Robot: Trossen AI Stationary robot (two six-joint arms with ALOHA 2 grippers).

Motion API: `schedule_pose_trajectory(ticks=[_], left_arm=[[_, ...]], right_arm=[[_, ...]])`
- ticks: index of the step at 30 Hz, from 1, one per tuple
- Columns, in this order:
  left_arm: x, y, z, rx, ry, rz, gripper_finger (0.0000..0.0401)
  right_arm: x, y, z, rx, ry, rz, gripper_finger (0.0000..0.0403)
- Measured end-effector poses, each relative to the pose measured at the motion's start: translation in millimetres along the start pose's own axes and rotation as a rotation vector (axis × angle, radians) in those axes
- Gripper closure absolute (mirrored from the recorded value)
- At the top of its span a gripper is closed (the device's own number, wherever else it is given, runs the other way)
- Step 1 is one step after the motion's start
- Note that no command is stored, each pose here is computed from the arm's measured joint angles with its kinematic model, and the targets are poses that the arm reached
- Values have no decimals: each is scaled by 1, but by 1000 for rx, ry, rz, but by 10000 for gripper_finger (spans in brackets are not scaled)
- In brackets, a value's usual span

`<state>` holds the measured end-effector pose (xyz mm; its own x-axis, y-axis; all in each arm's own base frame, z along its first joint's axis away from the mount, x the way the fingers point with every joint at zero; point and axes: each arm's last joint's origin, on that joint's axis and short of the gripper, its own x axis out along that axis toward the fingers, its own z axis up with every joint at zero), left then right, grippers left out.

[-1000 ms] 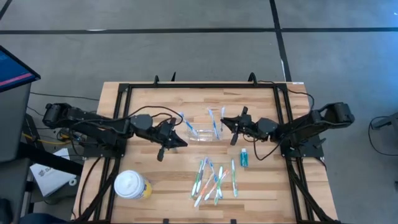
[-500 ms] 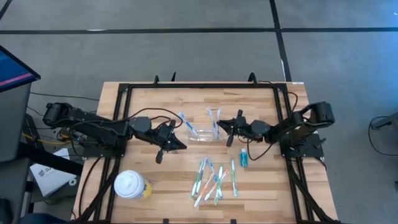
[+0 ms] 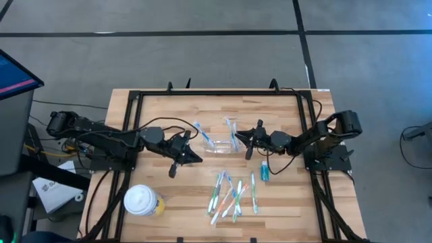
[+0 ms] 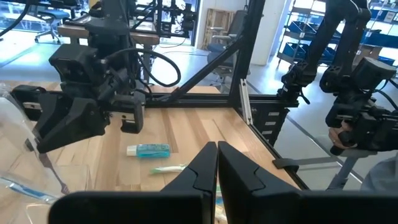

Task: Pick & Place toothbrushing station
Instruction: Put the violet toothbrush into the transparent organizer

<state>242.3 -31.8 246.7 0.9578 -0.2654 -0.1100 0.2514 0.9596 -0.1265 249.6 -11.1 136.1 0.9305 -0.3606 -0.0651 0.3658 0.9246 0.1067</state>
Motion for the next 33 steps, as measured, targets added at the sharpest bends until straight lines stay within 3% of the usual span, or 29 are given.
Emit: schedule_pose_trajectory(ticks=[24, 33], left_arm=[[-1, 1, -5, -3, 6, 11, 394], [-1, 1, -4, -3, 6, 11, 394]], right_arm=[[0, -5, 0, -16, 34, -71, 340], [-4, -7, 6, 6, 61, -83, 270]])
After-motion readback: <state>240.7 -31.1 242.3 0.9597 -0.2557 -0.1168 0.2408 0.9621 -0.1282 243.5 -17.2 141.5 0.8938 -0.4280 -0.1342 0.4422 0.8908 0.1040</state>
